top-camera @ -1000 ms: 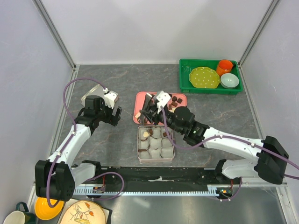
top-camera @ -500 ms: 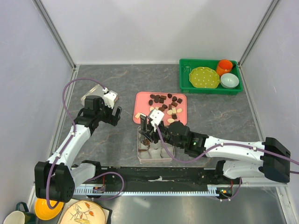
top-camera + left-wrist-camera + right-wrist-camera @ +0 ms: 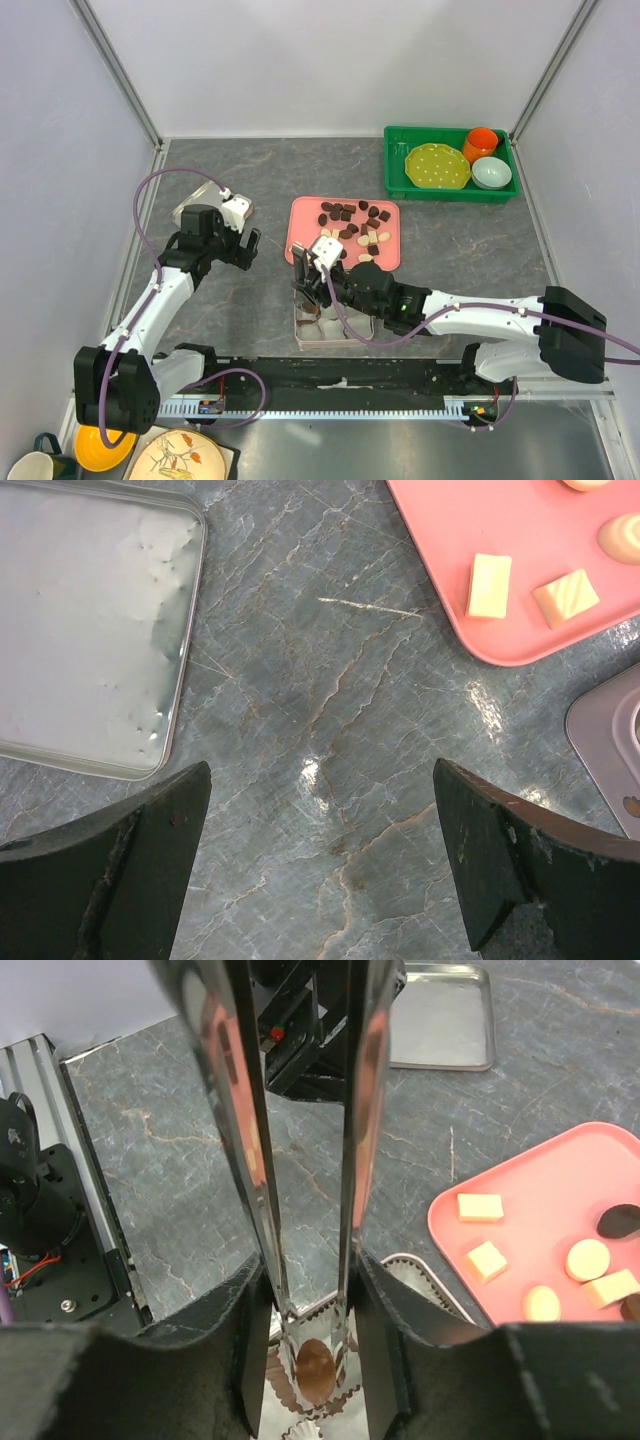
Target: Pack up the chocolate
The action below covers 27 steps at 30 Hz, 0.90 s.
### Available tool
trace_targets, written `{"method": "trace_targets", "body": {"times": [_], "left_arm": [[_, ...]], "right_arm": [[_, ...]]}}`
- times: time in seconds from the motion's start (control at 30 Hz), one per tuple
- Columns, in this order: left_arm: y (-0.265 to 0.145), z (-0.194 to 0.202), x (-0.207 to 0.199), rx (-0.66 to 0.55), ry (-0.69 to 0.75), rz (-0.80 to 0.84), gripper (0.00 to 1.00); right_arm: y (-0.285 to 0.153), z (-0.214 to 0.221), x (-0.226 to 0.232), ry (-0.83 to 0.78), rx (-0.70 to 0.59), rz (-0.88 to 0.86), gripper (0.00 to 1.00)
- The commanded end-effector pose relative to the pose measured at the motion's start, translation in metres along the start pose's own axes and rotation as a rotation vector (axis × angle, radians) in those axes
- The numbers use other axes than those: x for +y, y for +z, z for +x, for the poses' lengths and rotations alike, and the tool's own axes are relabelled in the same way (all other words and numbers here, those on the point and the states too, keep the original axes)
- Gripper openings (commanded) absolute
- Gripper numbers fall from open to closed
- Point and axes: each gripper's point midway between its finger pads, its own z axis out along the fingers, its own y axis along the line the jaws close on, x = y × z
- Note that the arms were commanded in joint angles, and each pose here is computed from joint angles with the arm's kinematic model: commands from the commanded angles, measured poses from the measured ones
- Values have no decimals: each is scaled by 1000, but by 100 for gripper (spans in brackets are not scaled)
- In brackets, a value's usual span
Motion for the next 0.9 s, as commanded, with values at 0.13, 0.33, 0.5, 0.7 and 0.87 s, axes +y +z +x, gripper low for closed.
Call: {"method": "trace_targets", "body": {"times": [0.13, 0.33, 0.5, 0.7, 0.87], "left_arm": [[-4, -6, 4, -22, 22, -14, 99], [-4, -5, 3, -24, 17, -8, 99], [-5, -7, 2, -30, 15, -7, 99], [-6, -9, 3, -35, 16, -7, 99], [-6, -11, 4, -37, 17, -10, 99]], "right_arm": [[5, -28, 0, 30, -106, 13, 52], [-1, -43, -8, 9, -135, 59, 49], [-13, -74, -37, -48, -206, 201, 42], [-9, -99, -90, -81, -248, 318, 36], [15, -98, -128, -84, -244, 367, 35]]}}
